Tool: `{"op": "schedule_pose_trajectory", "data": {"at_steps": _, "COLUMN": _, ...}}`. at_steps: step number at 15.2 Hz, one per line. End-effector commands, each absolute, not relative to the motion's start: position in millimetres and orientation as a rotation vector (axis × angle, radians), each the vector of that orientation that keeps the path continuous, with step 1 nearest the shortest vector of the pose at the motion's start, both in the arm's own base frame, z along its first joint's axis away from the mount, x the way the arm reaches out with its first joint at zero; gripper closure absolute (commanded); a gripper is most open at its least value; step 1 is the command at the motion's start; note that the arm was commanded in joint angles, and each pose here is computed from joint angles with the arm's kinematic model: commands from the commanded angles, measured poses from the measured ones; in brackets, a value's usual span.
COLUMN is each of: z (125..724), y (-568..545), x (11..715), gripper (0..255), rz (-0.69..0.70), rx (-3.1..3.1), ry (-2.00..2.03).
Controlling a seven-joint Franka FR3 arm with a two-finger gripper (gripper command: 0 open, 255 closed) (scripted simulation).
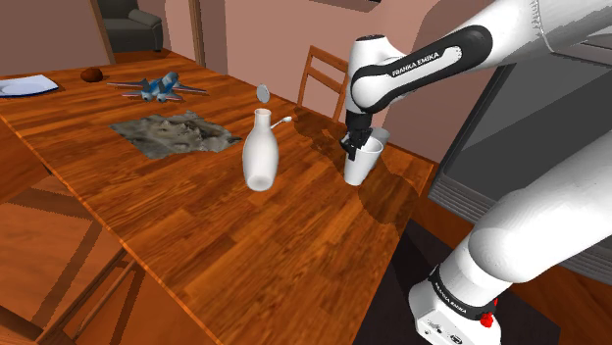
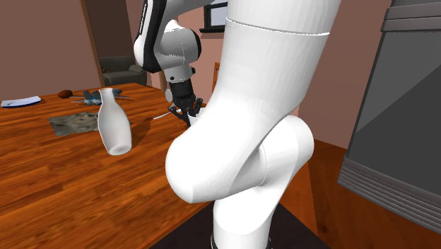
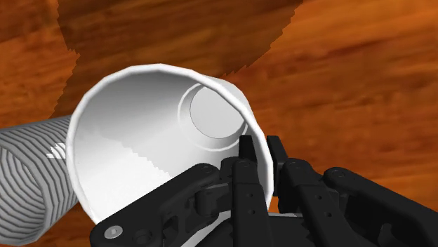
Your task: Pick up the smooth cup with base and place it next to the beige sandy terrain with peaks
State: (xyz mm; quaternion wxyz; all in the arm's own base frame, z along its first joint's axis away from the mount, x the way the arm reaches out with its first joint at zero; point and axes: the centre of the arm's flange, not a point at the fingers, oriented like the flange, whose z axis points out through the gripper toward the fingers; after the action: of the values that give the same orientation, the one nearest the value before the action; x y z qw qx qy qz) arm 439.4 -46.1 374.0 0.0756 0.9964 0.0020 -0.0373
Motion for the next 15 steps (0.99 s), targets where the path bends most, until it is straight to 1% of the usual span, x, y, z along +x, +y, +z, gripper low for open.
{"op": "schedule_pose_trajectory", "data": {"at_steps": 1, "z": 374, "y": -46, "x": 439, "gripper": 255, "rz": -0.112, "rx": 2.988, "ry": 0.006}}
{"op": "schedule_pose_trajectory", "data": {"at_steps": 3, "z": 374, "y": -46, "x": 439, "gripper": 255, "rz": -0.112, "rx": 2.988, "ry": 0.006}}
{"op": "schedule_pose_trajectory", "data": {"at_steps": 15, "z": 437, "y": -46, "x": 439, "gripper": 255, "rz": -0.112, "rx": 2.988, "ry": 0.006}}
